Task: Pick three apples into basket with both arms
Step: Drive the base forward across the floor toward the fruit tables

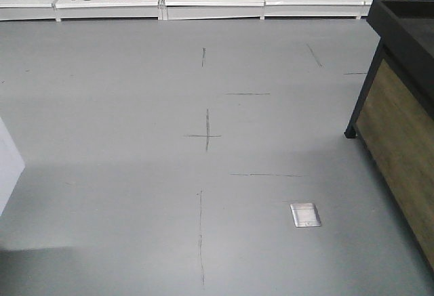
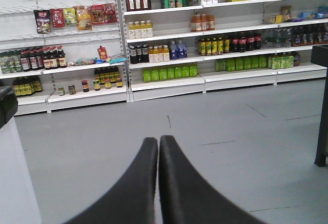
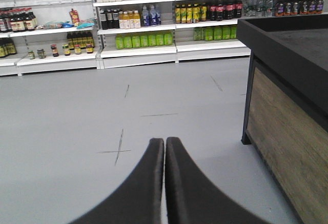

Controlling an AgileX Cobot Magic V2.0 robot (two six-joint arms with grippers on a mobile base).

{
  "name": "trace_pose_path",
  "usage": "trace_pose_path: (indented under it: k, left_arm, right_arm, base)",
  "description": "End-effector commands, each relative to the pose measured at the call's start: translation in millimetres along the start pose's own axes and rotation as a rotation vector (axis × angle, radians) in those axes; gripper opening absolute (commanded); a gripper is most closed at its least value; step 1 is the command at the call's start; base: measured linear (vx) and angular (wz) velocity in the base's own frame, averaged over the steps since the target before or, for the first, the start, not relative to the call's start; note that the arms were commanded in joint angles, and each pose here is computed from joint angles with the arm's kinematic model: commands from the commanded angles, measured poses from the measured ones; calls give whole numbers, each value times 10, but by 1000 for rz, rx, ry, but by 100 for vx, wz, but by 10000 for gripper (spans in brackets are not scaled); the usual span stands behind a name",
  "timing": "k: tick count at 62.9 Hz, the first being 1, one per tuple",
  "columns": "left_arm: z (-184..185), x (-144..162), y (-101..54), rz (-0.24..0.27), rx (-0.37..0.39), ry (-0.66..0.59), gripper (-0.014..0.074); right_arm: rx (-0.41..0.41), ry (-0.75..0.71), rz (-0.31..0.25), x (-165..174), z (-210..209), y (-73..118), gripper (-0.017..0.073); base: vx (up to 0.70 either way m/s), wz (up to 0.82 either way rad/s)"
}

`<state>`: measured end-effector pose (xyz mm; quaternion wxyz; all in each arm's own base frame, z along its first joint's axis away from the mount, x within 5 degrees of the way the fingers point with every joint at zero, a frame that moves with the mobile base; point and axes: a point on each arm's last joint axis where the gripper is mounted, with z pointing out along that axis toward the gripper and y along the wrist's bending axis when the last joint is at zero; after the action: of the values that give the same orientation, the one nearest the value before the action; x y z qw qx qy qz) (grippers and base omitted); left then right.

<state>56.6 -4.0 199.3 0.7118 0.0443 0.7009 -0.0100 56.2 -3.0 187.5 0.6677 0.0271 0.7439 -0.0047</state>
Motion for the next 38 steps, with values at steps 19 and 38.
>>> trace_pose_path:
  k: [19, 38]
  left_arm:
    - [-13, -56, -7, -17, 7, -78, -6]
    - [-13, -56, -7, -17, 7, -78, -6]
  right_arm:
    - [-12, -69, -10, -32, 1, 9, -8]
    - [-12, -69, -10, -32, 1, 9, -8]
  base:
    - [25, -12]
    - [28, -17]
